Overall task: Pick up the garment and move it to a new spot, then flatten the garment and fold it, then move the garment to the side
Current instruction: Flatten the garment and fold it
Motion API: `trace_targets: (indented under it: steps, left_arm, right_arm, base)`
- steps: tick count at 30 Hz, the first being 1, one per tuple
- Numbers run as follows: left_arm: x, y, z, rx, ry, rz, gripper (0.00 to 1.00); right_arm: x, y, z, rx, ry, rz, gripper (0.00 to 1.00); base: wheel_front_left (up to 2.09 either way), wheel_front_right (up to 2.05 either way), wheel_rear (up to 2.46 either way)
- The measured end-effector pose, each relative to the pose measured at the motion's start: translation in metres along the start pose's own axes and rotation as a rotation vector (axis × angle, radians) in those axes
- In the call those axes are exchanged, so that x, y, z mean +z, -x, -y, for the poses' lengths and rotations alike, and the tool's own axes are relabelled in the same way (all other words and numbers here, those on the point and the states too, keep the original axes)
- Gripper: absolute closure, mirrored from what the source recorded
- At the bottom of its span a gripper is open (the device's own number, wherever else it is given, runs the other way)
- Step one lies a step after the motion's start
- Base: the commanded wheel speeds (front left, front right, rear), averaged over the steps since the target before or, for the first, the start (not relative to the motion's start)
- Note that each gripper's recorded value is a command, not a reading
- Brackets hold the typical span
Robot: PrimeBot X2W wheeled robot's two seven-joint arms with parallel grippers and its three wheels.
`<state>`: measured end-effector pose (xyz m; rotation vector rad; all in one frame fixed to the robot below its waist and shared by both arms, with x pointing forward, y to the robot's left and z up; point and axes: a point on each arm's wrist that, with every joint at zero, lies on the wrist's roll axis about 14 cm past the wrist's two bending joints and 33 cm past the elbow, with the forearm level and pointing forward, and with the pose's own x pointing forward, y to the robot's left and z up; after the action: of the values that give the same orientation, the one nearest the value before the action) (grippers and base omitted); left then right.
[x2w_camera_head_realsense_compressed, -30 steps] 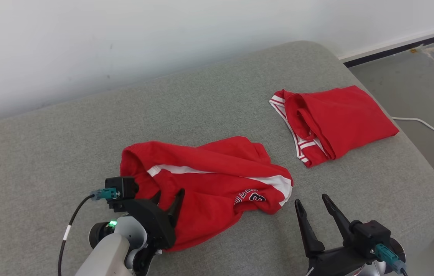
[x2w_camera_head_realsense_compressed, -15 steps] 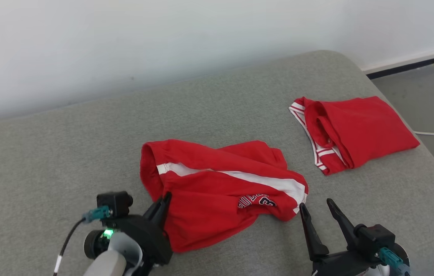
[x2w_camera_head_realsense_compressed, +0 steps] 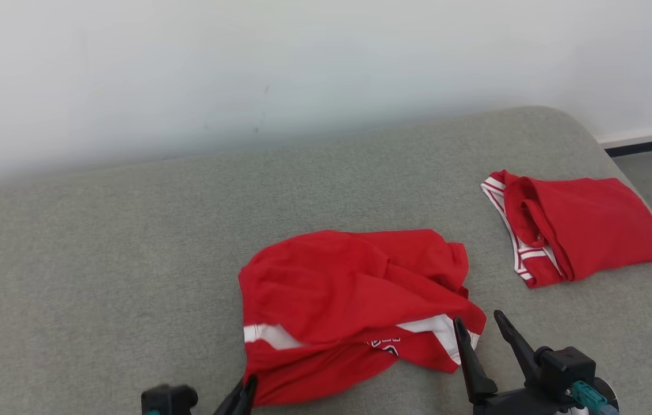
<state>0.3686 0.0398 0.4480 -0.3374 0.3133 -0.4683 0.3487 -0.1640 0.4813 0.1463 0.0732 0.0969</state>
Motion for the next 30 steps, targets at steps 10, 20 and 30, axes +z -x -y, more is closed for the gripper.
trace_targets:
  steps: [10,20,30]
  left_arm:
    - [-0.024,0.043,-0.025,0.143,0.027,-0.032,0.87]
    - [-0.019,0.065,-0.053,0.260,0.032,0.032,0.00]
    - [0.049,0.083,-0.074,0.342,-0.053,0.300,0.00]
  right_arm:
    - [0.004,-0.005,-0.018,0.057,0.002,0.009,0.00]
    - [0.005,-0.005,-0.028,0.087,0.002,0.013,0.00]
    - [0.011,-0.002,-0.028,0.087,0.008,0.034,0.00]
  base:
    - [0.00,0.00,0.00]
    - [0.00,0.00,0.00]
    - [0.00,0.00,0.00]
